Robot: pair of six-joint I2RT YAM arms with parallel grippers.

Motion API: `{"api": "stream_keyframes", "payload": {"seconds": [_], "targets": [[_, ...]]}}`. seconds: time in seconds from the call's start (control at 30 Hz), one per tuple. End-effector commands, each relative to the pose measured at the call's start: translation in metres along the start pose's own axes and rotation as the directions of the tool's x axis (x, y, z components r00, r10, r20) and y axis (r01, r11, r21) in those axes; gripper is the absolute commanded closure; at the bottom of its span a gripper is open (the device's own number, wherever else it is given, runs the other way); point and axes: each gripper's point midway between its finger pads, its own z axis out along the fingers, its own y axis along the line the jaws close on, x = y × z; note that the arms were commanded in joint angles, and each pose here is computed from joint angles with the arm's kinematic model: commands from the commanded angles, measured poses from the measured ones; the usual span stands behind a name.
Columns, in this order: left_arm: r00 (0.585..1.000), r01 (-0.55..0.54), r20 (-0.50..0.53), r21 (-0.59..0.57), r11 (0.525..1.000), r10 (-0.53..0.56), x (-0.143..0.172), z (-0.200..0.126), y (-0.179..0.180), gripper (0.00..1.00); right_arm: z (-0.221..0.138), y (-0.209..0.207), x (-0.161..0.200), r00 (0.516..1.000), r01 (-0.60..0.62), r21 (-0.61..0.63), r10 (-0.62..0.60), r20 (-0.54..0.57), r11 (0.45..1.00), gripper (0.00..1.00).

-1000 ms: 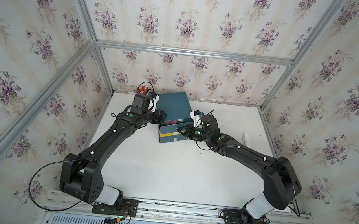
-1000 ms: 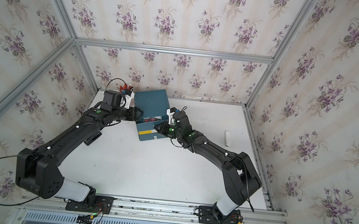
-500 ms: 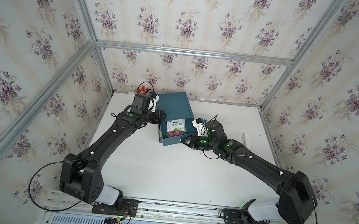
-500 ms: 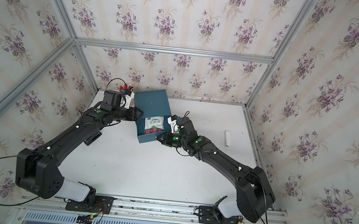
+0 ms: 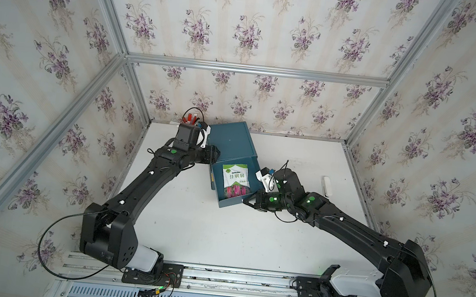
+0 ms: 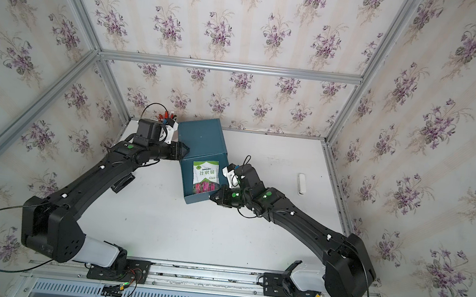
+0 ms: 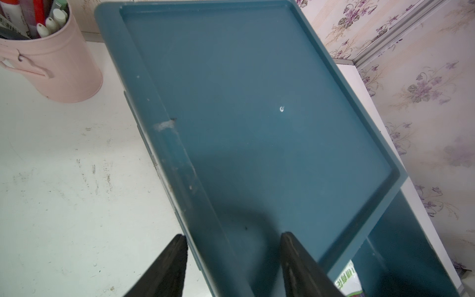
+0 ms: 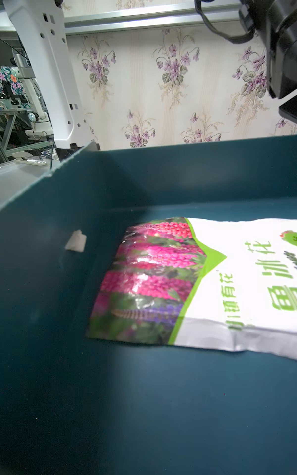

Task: Take the seed bags out of the drawer
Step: Open the drawer in the storage box, then pick up the seed packet from the drawer.

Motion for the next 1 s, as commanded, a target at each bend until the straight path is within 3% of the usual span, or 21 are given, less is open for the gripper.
{"api": "stream_keyframes", "payload": {"seconds": [0.0, 0.27, 0.47, 0.77, 0.97], "targets": [[0.996, -0.009, -0.089, -0.059, 0.998, 0.004, 0.021, 0.001, 0.013, 0.39, 0.0, 0.002, 0.004, 1.0, 0.004, -0.009, -0.004, -0.02, 1.0, 1.0], [0.995, -0.009, -0.095, -0.058, 0.998, 0.004, 0.021, 0.003, 0.013, 0.39, 0.007, 0.007, -0.005, 0.999, 0.032, -0.013, -0.032, -0.018, 0.999, 0.99], [0.995, -0.01, -0.1, -0.059, 0.998, 0.004, 0.022, 0.003, 0.013, 0.39, 0.009, 0.006, -0.005, 0.999, 0.038, -0.009, -0.038, -0.025, 0.999, 0.93], [0.995, -0.012, -0.101, -0.055, 0.998, 0.006, 0.022, 0.004, 0.012, 0.39, -0.003, 0.006, -0.007, 0.998, 0.056, 0.029, -0.056, -0.013, 0.998, 0.56], [0.995, -0.014, -0.101, -0.056, 0.998, 0.008, 0.021, 0.003, 0.012, 0.39, -0.015, 0.007, -0.002, 0.996, 0.078, 0.072, -0.075, -0.043, 0.994, 0.38]]}}
